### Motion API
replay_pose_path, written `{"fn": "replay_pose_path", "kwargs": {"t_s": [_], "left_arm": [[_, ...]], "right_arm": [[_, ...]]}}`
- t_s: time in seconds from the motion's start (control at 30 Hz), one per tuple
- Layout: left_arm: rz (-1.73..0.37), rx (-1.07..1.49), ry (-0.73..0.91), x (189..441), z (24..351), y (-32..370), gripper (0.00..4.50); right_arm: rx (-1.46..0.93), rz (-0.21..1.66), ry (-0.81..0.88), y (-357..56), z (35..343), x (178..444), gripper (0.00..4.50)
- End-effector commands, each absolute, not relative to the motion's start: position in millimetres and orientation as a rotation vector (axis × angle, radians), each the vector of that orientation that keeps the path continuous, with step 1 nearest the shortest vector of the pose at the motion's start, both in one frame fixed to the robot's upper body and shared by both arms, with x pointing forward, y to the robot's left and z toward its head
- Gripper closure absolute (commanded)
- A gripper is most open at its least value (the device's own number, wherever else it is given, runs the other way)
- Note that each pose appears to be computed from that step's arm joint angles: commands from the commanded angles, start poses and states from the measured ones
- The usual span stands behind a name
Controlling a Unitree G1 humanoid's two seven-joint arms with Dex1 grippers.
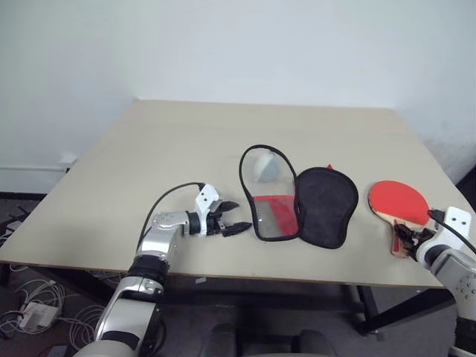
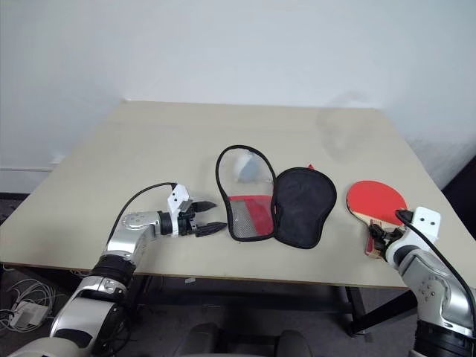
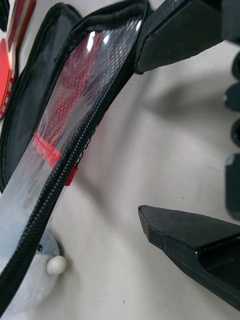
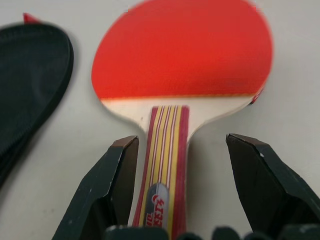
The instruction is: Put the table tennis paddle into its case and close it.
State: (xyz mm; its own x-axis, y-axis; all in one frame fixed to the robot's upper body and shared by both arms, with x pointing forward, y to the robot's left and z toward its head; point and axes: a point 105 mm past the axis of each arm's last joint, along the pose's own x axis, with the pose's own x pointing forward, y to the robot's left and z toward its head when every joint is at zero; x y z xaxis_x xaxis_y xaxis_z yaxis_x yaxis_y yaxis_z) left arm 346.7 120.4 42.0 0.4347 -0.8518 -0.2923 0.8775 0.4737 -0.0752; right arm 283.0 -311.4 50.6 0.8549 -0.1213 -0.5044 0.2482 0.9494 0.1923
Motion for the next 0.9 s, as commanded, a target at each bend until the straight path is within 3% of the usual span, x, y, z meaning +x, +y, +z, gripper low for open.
{"fn": "replay_pose_path", "kwargs": {"t_s": [0.03,0.3,0.4,0.53,0.9], "left_arm": [[-1.063,0.105,0.26,350.3,55.6,124.6,0.0],[-1.037,0.102,0.259,349.9,56.9,129.8,0.0],[-1.032,0.104,0.263,348.4,56.1,131.2,0.0],[-1.024,0.102,0.265,348.5,56.9,132.3,0.0],[-1.024,0.099,0.271,351.9,57.0,128.3,0.0]], "right_arm": [[0.231,-0.172,0.485,-311.5,61.9,294.4,1.48],[0.213,-0.156,0.552,-304.1,49.0,301.5,1.48],[0.195,-0.169,0.567,-305.4,46.4,302.2,2.09],[0.195,-0.172,0.562,-304.2,47.0,304.7,3.32],[0.262,-0.338,0.434,-316.6,72.3,312.0,3.37]]}}
